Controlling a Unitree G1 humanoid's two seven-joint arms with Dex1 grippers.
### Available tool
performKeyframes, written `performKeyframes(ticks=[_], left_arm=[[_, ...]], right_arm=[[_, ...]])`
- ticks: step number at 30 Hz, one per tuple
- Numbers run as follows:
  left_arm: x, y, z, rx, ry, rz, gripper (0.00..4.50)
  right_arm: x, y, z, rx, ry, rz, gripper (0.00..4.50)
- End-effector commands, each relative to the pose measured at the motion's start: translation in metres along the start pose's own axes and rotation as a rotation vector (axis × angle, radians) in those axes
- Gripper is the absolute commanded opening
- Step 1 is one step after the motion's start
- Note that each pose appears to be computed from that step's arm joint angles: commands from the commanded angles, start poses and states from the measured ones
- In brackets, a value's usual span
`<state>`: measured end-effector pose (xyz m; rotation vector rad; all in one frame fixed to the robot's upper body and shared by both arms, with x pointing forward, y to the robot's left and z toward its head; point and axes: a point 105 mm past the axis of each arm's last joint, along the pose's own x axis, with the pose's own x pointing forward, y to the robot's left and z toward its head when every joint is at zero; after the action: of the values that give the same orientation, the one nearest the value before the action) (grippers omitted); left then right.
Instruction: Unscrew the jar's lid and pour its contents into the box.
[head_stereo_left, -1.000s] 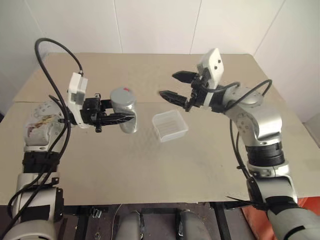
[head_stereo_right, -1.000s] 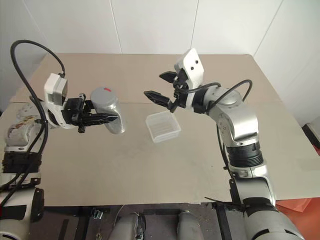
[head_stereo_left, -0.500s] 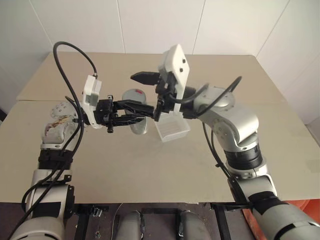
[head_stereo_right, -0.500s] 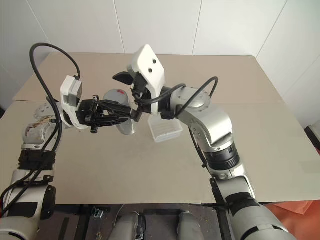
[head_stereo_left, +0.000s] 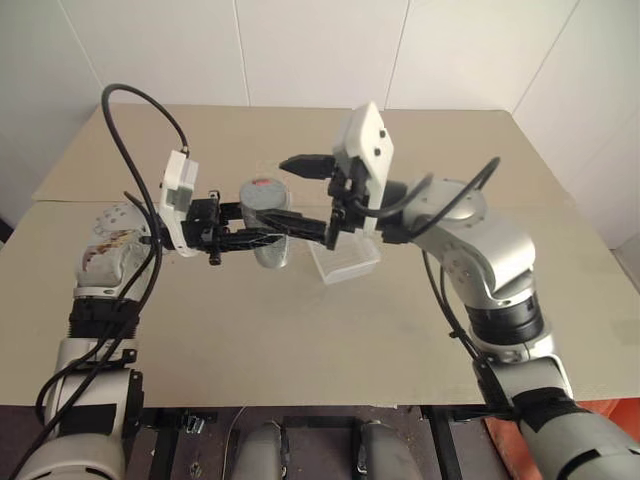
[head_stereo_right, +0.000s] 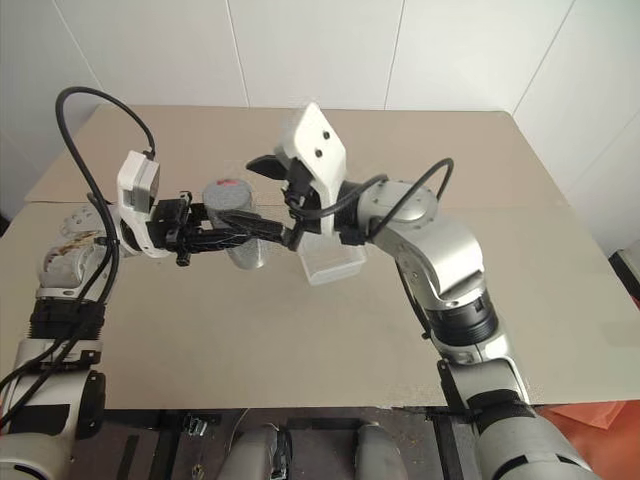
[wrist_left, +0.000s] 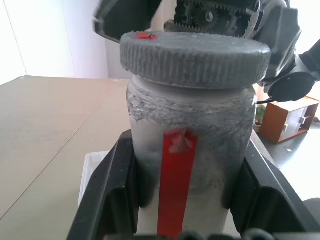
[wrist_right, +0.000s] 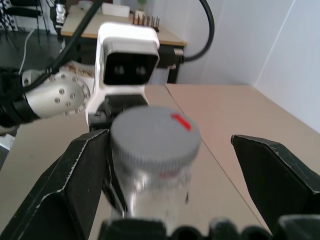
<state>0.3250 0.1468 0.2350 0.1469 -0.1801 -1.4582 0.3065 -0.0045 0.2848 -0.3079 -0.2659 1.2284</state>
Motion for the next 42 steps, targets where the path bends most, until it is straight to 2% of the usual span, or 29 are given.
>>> performKeyframes(ticks=[1,7,13,20,31,32,33,36,37,42], left_arm=[[-0.001,-0.004,0.017,0.063,-0.021,-0.038,1.91],[0.0,-0.004,0.016,0.061,-0.022,-0.042,1.91],[0.0,-0.005,0.015,0.058,-0.022,-0.045,1.91],[0.002,-0.007,0.014,0.055,-0.024,-0.048,1.91],[0.003,-0.01,0.014,0.054,-0.021,-0.044,1.91],[0.003,-0.011,0.014,0.054,-0.02,-0.043,1.91],[0.003,-0.011,0.014,0.054,-0.019,-0.042,1.91],[0.003,-0.011,0.013,0.052,-0.016,-0.039,1.91],[0.003,-0.011,0.013,0.052,-0.014,-0.039,1.91],[0.003,-0.012,0.011,0.048,-0.011,-0.039,1.91]], right_arm=[[-0.019,-0.012,0.013,-0.038,-0.031,-0.062,4.43],[-0.021,-0.002,0.016,-0.04,-0.044,-0.009,4.43],[-0.025,0.021,0.022,-0.035,-0.093,0.122,4.43],[0.005,0.017,0.022,-0.009,-0.082,0.08,4.43],[0.026,0.016,0.019,0.038,-0.065,0.077,4.43],[0.026,0.016,0.02,0.043,-0.069,0.077,4.07],[0.026,0.015,0.021,0.047,-0.071,0.078,3.91],[0.024,0.014,0.024,0.055,-0.083,0.075,2.9],[0.023,0.014,0.027,0.062,-0.094,0.075,2.75],[0.011,0.006,0.047,0.164,-0.19,0.065,2.75]])
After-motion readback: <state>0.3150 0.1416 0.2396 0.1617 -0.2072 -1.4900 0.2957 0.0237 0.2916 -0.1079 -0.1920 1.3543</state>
